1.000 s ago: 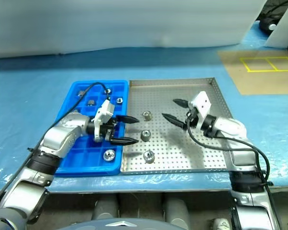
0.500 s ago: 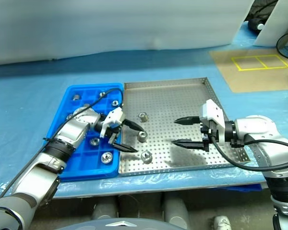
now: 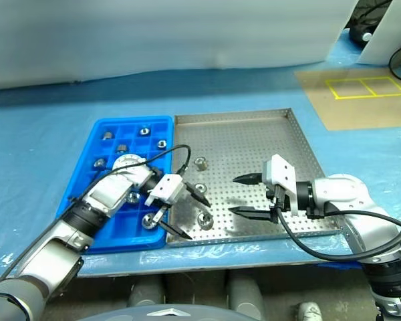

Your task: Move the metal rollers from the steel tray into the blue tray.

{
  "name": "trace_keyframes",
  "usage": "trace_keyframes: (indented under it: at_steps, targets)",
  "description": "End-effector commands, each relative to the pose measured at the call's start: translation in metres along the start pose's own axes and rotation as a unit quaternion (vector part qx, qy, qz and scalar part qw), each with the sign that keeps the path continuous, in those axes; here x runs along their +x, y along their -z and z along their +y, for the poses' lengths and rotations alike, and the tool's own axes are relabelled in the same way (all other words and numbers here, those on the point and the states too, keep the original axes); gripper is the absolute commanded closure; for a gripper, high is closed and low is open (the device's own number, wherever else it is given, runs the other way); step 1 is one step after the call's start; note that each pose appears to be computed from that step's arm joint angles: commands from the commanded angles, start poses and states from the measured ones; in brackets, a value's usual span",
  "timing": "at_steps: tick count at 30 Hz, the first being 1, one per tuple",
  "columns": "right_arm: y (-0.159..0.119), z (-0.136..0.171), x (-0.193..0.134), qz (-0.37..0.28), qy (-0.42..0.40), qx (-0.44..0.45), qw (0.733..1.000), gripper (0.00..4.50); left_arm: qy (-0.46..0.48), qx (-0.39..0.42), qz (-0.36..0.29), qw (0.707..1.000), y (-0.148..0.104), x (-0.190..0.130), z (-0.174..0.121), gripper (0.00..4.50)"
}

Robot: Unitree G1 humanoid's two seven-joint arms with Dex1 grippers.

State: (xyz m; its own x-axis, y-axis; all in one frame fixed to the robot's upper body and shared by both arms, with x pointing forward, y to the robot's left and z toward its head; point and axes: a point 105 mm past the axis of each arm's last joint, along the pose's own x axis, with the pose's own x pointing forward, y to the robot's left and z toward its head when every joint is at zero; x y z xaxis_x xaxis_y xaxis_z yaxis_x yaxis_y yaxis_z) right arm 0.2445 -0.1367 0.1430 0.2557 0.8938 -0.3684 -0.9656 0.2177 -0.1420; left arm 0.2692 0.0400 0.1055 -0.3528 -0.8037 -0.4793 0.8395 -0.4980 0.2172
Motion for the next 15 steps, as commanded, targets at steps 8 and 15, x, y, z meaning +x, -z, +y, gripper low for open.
trace_keyframes:
  at_steps: [8,15]
  targets:
    - [-0.004,0.007,-0.001,-0.011,0.021,0.002,1.0,0.86,0.083,0.094,0.067,0.99,-0.008,0.012,0.005,0.0]
    - [-0.003,0.008,-0.002,-0.011,0.038,0.007,0.999,0.86,0.121,0.124,0.098,0.98,0.002,0.023,0.006,0.0]
